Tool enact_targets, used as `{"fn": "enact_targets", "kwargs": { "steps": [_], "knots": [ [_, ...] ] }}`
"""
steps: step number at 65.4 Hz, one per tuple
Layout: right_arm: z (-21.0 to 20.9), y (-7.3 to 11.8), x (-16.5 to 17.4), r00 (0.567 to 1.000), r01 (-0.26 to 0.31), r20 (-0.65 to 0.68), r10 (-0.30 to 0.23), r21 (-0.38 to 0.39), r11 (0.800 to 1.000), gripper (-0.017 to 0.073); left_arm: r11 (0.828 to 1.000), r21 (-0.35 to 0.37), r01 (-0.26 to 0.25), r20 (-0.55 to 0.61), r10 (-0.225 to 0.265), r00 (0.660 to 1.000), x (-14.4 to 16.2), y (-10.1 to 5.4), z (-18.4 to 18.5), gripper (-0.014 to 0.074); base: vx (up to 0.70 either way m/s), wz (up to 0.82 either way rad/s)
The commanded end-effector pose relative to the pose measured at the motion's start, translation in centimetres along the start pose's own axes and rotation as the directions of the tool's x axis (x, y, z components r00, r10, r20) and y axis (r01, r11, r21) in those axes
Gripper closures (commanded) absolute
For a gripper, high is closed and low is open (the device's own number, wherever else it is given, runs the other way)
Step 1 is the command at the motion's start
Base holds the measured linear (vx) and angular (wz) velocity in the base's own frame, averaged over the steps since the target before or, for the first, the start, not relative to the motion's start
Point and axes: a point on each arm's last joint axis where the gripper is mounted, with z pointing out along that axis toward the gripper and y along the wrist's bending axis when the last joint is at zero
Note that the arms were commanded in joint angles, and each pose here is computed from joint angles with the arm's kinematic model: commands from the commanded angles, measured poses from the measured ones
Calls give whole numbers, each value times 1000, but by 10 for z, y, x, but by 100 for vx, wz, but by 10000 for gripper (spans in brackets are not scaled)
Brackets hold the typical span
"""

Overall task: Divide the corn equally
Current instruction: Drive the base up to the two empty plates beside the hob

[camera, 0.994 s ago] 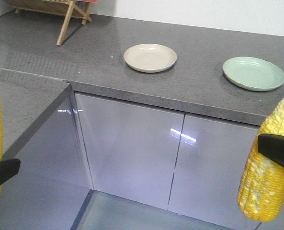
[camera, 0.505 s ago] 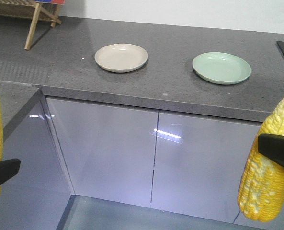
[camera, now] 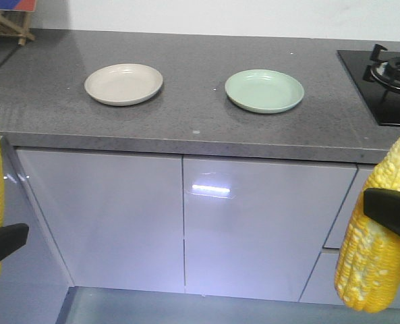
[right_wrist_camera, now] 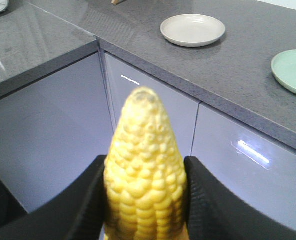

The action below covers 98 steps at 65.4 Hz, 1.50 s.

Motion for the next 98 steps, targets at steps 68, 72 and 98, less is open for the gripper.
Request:
{"fn": "enact_targets", "kwargs": {
  "steps": [68, 72, 98],
  "knots": [
    [-4, 0, -10, 998, 0, 69, -1, 16, 1000, 305, 1000, -12, 12, 93, -10, 996, -12, 1, -5, 350, 3, -13],
    [-4, 0, -10, 998, 0, 69, -1, 16, 1000, 305, 1000, -12, 12, 93, -10, 996, -12, 1, -5, 350, 4, -4],
    [-4, 0, -10, 998, 0, 69, -1, 16, 1000, 305, 1000, -12, 12, 93, -10, 996, -12, 1, -5, 350, 5, -4]
  ]
}}
